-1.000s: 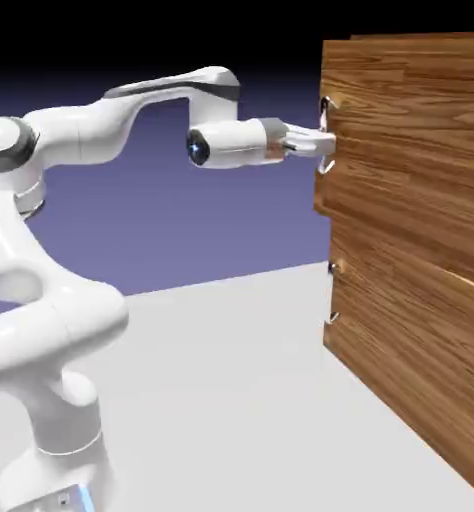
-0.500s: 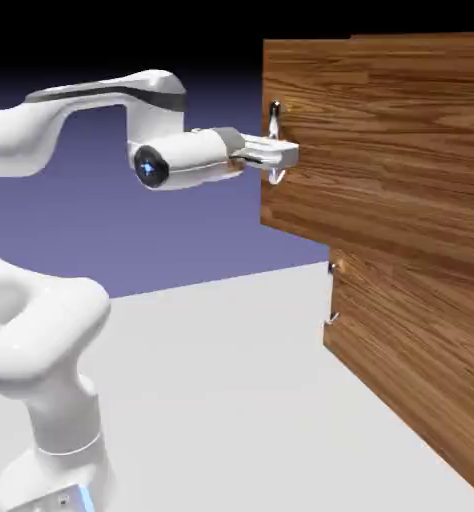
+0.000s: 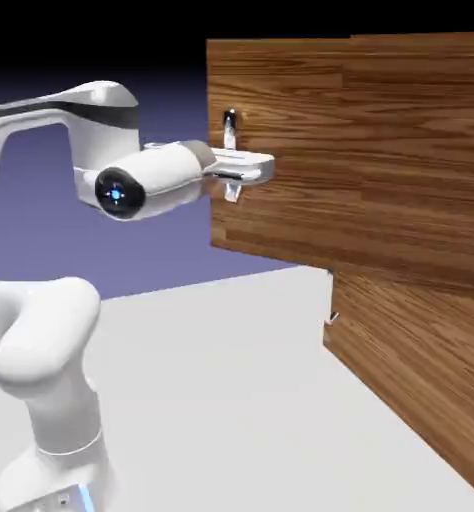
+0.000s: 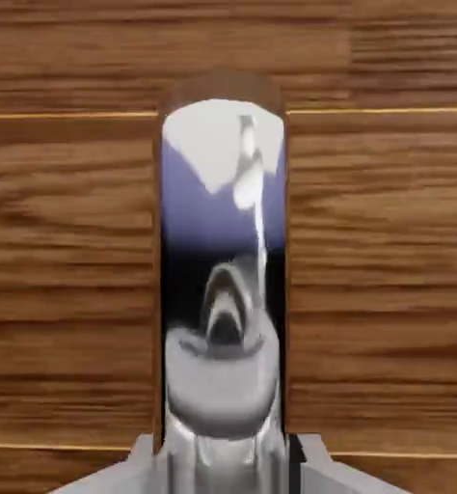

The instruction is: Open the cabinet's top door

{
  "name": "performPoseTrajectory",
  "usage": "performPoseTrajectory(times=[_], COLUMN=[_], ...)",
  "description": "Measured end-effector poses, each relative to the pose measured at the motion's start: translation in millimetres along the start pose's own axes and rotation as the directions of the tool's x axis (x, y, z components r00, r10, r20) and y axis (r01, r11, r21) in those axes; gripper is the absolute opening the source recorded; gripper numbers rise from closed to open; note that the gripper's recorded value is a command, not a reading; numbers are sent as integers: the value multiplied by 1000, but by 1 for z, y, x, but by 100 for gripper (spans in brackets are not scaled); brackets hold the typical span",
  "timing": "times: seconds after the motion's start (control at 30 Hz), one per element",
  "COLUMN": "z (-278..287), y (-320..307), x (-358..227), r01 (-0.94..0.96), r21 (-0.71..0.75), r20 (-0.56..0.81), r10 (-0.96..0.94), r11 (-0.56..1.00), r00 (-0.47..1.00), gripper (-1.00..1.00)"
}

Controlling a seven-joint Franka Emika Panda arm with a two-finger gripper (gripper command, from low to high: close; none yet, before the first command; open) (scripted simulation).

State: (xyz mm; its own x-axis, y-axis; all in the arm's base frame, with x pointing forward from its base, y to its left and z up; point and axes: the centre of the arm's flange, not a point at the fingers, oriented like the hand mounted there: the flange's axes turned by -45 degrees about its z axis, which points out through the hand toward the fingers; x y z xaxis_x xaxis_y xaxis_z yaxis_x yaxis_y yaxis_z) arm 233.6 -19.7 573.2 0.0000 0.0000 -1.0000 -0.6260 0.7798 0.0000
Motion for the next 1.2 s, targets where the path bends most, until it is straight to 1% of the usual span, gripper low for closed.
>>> performPoseTrajectory(times=[0.3,0.57,0.93,1.2], z=[-66,-129,-221,-270], y=[-25,-59,-133,-190], x=[0,0,0,0], r01=[0,0,0,0], r21=[-136,-272,-483,-605], r20=[0,0,0,0], r10=[0,0,0,0], r11=[991,962,875,796], r00=[1000,1000,1000,1000], gripper=[-100,-100,-100,-100])
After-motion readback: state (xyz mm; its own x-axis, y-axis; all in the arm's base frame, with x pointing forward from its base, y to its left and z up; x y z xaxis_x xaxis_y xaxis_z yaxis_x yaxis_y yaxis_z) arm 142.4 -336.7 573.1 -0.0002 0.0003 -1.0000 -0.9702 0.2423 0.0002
